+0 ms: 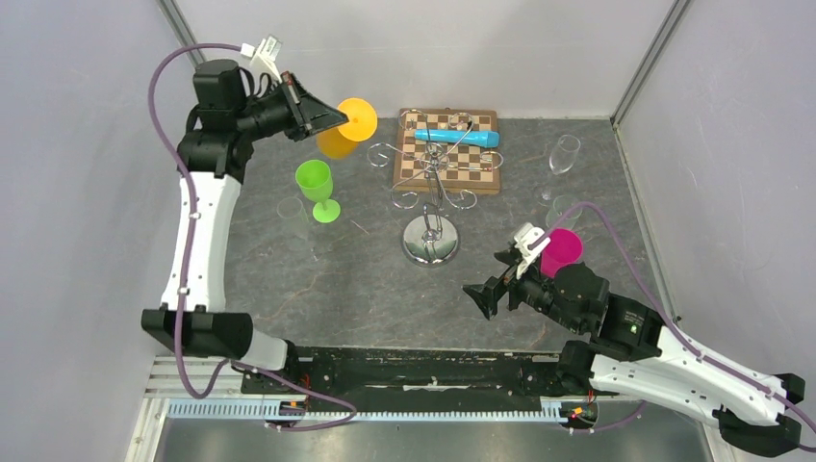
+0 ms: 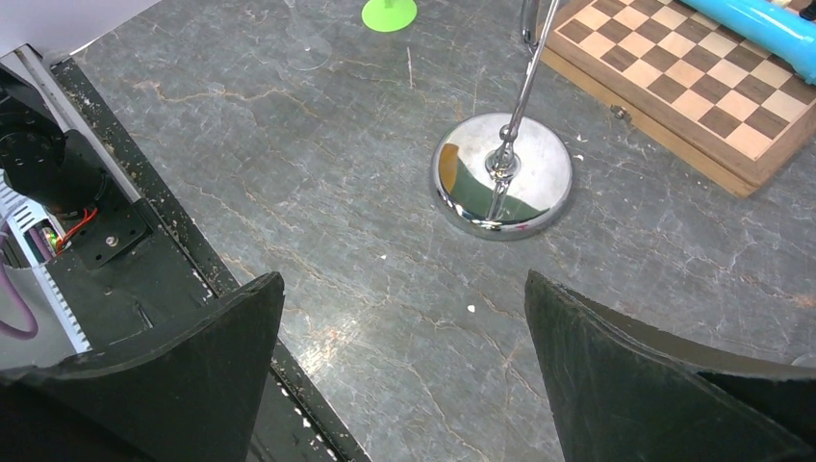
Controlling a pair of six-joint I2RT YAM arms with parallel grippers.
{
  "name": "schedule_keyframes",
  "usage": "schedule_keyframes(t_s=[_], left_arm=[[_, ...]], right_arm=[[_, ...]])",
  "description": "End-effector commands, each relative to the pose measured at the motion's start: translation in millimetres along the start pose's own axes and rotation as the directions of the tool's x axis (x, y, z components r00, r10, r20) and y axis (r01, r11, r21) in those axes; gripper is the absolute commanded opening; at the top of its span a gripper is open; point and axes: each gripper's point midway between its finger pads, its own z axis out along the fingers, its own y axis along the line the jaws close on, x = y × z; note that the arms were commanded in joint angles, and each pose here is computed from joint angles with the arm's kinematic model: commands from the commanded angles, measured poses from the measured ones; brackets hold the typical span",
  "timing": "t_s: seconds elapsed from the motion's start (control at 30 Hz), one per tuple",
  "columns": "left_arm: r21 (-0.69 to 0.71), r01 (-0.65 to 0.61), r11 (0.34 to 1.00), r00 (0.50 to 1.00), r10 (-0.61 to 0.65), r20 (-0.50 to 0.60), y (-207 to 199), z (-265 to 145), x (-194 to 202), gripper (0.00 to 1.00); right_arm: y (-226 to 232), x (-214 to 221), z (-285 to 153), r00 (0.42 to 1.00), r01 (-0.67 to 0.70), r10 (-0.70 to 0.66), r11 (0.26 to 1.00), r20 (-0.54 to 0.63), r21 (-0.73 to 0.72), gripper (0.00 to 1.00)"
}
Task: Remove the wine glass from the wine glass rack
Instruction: Pick up the wine glass from the wine rack, then place the wine glass at the center of the board.
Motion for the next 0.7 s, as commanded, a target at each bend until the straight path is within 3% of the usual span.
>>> schedule_keyframes(t_s=[0.0, 0.17, 0.37, 0.67], left_arm=[[-0.066, -0.150, 0.986, 0.987, 0.154, 0.054, -18.3, -31.5, -0.8, 0.02], [-0.099, -0.189, 0.977, 0.979, 0.195, 0.056, -25.7, -54.2, 16.2, 0.02], [-0.092, -0.211, 0.973, 0.977, 0.214, 0.023, -25.5, -75.6, 58.0, 0.02], [0.015, -0.237, 0.971, 0.970, 0.237, -0.044, -39.1, -95.8, 122.6, 0.02]], right_arm=[[-1.6, -18.9, -1.3, 0.999, -0.024, 0.023, 0.999, 0.028, 0.022, 0.98], [-9.6, -23.4, -2.0, 1.000, -0.019, 0.019, 0.997, -0.008, 0.078, 0.98], [-0.8, -35.8, -7.5, 0.998, -0.055, 0.054, 0.998, 0.017, 0.031, 0.98], [-4.6, -43.5, -12.8, 0.998, -0.054, 0.053, 0.997, 0.029, 0.049, 0.98]])
